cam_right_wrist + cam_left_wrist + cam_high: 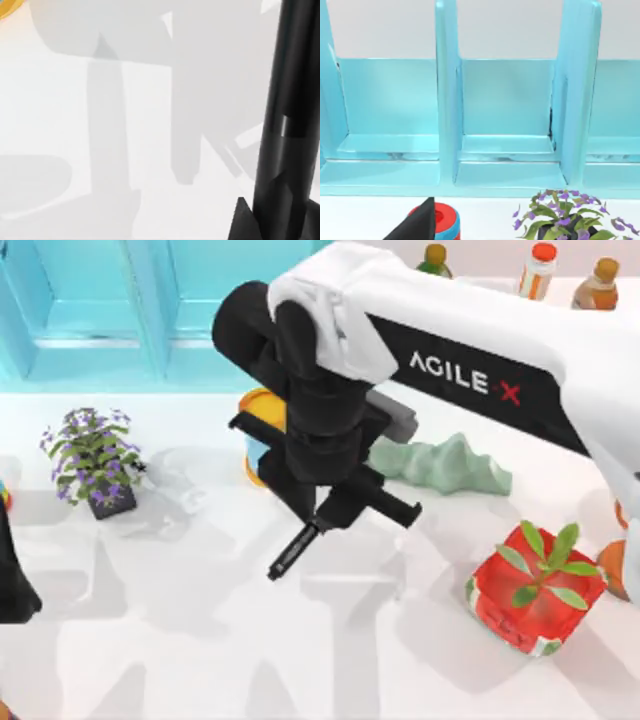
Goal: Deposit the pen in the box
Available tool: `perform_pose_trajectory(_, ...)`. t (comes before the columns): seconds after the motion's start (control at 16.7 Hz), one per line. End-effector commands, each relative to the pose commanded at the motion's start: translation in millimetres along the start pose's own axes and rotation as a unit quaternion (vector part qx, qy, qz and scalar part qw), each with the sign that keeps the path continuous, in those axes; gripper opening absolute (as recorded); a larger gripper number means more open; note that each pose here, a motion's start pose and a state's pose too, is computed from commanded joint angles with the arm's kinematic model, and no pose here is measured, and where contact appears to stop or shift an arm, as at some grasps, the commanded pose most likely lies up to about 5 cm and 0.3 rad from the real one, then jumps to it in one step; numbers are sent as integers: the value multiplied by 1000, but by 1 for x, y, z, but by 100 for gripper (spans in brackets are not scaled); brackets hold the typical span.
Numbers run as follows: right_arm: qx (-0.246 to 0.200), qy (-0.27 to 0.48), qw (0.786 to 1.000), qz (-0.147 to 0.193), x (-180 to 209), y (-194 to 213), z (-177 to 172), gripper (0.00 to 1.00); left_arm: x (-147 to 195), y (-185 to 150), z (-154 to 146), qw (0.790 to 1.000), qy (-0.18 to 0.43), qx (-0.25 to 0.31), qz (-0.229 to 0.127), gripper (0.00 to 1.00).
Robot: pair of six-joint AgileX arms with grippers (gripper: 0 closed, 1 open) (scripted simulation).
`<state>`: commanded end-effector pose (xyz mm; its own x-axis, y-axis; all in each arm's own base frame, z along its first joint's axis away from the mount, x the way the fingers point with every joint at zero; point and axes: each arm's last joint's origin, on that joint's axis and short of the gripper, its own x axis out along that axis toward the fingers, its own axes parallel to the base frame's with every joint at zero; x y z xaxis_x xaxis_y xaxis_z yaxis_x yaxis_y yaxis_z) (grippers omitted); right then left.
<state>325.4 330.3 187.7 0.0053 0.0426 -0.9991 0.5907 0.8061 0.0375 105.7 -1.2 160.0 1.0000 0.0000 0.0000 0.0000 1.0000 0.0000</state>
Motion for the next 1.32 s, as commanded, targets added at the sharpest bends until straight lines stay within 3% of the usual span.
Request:
perform_pose_trajectory(0.18, 1, -2, 1000, 7, -25, -2, 1, 0, 0, 0, 0, 1000, 0, 0, 0, 100)
perform_pose_trajectory(0.54, 0, -1, 1000, 7, -27, -2, -1, 0, 0, 0, 0, 1000, 0, 0, 0, 100)
perform_pose_trajectory(0.72, 35, -17, 999, 26, -38, -10, 29, 0, 0, 0, 0, 1000, 0, 0, 0, 100)
perform_pose_trajectory(1.02, 181, -71, 977, 86, -81, -78, 156, 0, 0, 0, 0, 1000, 0, 0, 0, 100)
perform_pose_trajectory(1.2, 299, -100, 944, 99, -103, -176, 246, 0, 0, 0, 0, 1000, 0, 0, 0, 100)
perform_pose_trajectory(1.32, 370, -106, 919, 91, -108, -254, 285, 0, 0, 0, 0, 1000, 0, 0, 0, 100)
